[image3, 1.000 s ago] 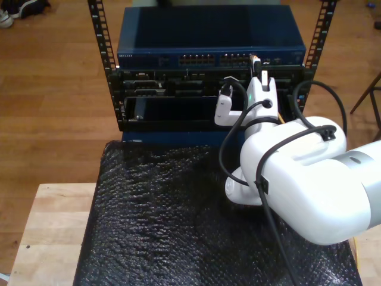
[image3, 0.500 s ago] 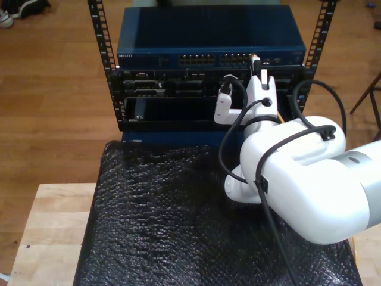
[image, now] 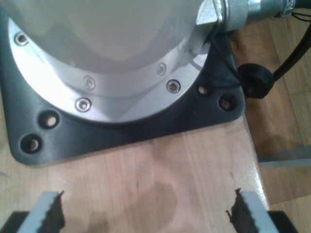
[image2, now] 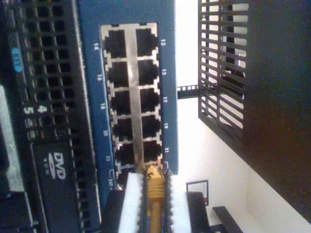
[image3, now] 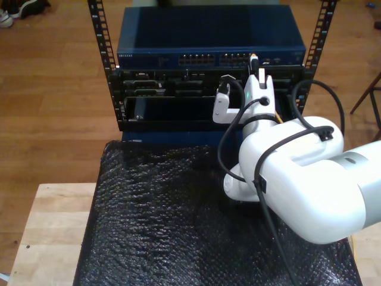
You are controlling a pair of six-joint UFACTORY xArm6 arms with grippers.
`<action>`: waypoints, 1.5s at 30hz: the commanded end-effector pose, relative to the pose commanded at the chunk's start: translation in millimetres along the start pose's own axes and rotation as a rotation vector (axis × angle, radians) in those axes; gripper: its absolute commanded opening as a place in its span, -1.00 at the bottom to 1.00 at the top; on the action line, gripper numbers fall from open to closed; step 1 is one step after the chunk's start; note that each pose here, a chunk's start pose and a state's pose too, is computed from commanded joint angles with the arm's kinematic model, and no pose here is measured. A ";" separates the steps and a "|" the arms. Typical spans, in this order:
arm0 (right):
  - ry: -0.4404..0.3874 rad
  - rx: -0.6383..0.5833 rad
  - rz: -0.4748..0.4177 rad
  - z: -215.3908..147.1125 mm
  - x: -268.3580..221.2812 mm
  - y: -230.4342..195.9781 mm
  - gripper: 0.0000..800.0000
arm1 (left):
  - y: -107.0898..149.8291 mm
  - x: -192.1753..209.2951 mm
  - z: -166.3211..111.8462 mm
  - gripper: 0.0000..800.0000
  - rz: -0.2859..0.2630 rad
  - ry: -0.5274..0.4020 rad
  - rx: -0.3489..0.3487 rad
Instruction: Grab the cable and plug it in
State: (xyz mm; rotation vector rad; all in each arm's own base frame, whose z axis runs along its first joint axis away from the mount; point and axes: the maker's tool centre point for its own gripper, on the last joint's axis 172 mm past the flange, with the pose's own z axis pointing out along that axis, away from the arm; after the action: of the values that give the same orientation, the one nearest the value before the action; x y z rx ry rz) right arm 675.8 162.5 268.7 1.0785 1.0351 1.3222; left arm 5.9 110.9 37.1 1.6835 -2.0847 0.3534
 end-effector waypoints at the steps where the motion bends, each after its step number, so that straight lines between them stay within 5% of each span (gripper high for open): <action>1: -0.001 0.003 -0.001 -0.2 -1.1 -2.1 -1.00 | 0.0 0.0 0.0 1.00 0.000 0.000 0.000; 14: -0.003 0.003 0.000 1.0 -4.6 -3.4 -0.99 | 0.0 0.0 0.0 1.00 0.000 0.000 0.000; 22: 0.018 0.005 -0.005 -1.4 0.5 -2.2 -0.44 | 0.0 0.0 0.0 1.00 0.000 0.000 0.000; 30: 0.039 0.032 0.003 -10.7 8.6 11.7 -0.35 | 0.0 0.4 0.1 1.00 0.000 0.002 0.000; 45: 0.090 0.261 0.002 -47.8 8.8 23.7 0.10 | 0.0 0.0 0.0 1.00 0.000 0.000 0.000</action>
State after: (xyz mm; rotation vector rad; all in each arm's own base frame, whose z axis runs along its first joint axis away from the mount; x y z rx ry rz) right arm 624.1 170.9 282.2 1.2220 1.3011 1.2702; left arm 5.9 110.9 37.1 1.6835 -2.0847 0.3534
